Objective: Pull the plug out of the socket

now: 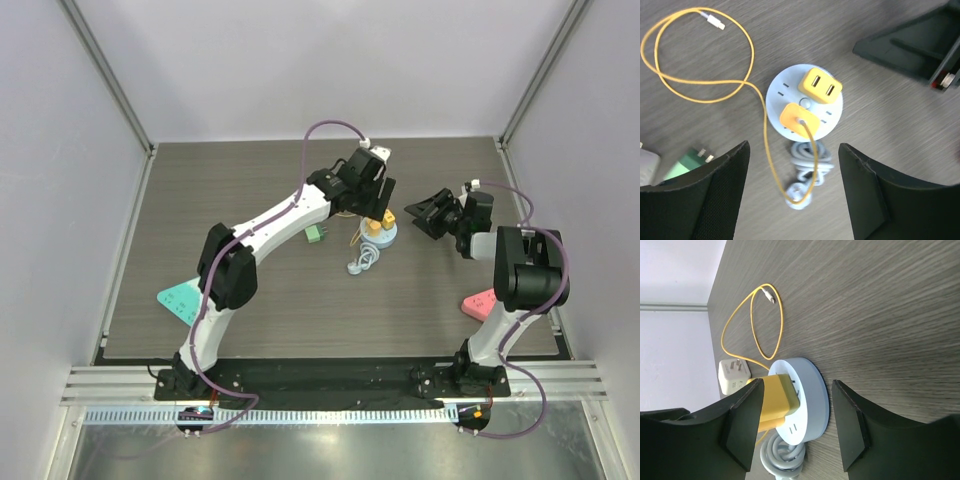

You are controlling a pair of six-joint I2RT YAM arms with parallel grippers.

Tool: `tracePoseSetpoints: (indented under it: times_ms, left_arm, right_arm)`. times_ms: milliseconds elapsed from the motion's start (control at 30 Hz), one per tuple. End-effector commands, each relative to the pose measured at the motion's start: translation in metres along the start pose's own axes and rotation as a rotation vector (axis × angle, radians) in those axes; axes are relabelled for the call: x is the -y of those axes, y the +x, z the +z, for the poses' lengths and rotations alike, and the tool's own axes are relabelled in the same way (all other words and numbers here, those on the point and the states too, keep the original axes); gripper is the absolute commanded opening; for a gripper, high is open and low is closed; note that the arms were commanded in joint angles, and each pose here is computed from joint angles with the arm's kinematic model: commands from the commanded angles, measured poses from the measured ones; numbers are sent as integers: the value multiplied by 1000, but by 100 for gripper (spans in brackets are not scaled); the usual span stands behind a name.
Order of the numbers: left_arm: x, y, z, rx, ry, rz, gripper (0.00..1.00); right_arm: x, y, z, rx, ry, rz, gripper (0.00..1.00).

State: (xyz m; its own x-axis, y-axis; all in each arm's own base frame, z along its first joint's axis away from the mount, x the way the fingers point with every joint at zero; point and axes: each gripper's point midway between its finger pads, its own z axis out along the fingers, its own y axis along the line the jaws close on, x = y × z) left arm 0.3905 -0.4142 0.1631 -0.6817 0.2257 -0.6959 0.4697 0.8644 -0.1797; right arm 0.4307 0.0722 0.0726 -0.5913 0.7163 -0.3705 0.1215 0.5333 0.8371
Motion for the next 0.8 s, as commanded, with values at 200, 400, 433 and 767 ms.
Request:
tracePoseSetpoints:
  times_ms: [200,400,433,767]
  left_arm:
    - [-7,-3,-6,-1,115,413,82]
    - [1,16,23,-70,174,401,82]
    - [2,18,27,-75,175,397,82]
    - [0,21,50,-71,156,356,70]
  right_arm:
    - [-18,-7,4,-12,-85,-57,62]
    - [-18,-5,3,-20,-90,-62,62]
    - [-18,-5,4,-21,-91,-64,62]
    - [-17,0,1,-41,-82,-58,61]
